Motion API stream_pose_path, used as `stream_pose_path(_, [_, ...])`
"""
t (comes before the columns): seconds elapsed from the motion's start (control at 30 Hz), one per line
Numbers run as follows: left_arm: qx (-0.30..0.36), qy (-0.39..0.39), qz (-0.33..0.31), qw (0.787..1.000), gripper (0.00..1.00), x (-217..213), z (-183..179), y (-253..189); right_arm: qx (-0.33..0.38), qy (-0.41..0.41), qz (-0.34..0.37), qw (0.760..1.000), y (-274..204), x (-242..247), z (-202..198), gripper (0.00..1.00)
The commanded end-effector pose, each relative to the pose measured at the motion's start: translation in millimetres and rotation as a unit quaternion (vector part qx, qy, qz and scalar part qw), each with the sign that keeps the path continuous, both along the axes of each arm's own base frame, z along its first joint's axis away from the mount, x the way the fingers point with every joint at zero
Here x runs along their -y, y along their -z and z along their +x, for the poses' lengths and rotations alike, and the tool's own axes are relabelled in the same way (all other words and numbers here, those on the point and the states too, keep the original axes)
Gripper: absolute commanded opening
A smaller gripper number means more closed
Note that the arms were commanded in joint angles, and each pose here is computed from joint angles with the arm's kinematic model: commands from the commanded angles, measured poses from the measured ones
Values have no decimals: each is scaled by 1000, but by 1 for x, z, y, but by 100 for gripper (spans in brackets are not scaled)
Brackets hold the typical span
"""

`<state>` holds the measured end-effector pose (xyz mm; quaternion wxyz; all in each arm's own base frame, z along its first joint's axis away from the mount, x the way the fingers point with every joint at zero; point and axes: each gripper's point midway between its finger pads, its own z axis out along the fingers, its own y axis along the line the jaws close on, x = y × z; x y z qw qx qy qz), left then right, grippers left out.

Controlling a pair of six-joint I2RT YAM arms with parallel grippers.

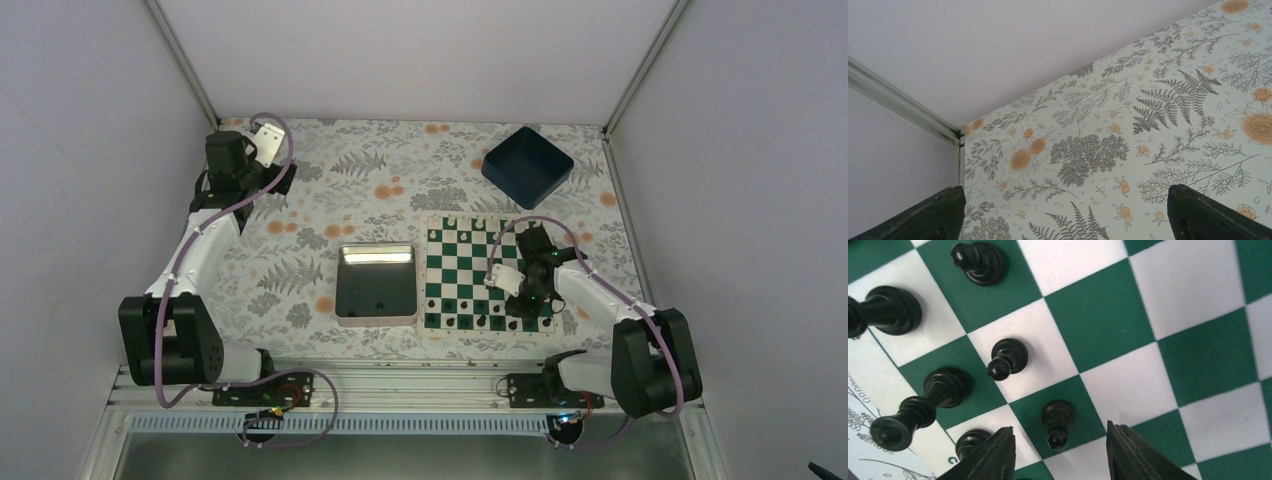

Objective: Set up the chess pieces on the board
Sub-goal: Place the chess piece on the chessboard, then adjust the storage box at the center of the board.

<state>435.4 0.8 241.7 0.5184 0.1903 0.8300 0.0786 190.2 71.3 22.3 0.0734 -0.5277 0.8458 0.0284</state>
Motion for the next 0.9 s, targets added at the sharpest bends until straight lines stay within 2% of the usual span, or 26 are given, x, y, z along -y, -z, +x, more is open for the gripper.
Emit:
stream_pose_path(0.0, [2, 0, -2, 1000, 100, -1, 2, -1, 45, 5, 0, 999, -29, 1, 20, 50])
stream_pose_path(0.2, [3, 1, -4, 1000, 100, 0, 1, -2, 89, -5, 57, 994, -102, -30, 52, 54])
stream_pose_path(0.33, [0, 18, -11, 1000, 100, 7, 1, -4, 118, -30, 78, 989, -140, -68, 78, 54])
stream_pose_path(0.4, [-7, 58, -16, 998, 99, 21, -2, -3, 123, -50, 88, 987, -150, -96, 86, 52])
stream_pose_path(0.47, [-18, 126, -10, 992, 94, 48, -8, -1, 122, -68, 96, 986, -152, -125, 91, 52])
stream_pose_path(0.57, [-56, 233, 8, 971, 74, 96, -21, 7, 123, -89, 99, 983, -148, -159, 98, 52])
stream_pose_path(0.73, [-127, 333, 72, 931, 15, 155, -28, 15, 123, -92, 114, 981, -140, -182, 116, 54])
stream_pose_path(0.8, [-162, 355, 106, 915, 3, 170, -35, 27, 112, -91, 116, 983, -134, -183, 119, 57])
stream_pose_path(0.87, [-201, 376, 142, 893, 2, 181, -51, 45, 104, -84, 108, 985, -125, -175, 122, 68])
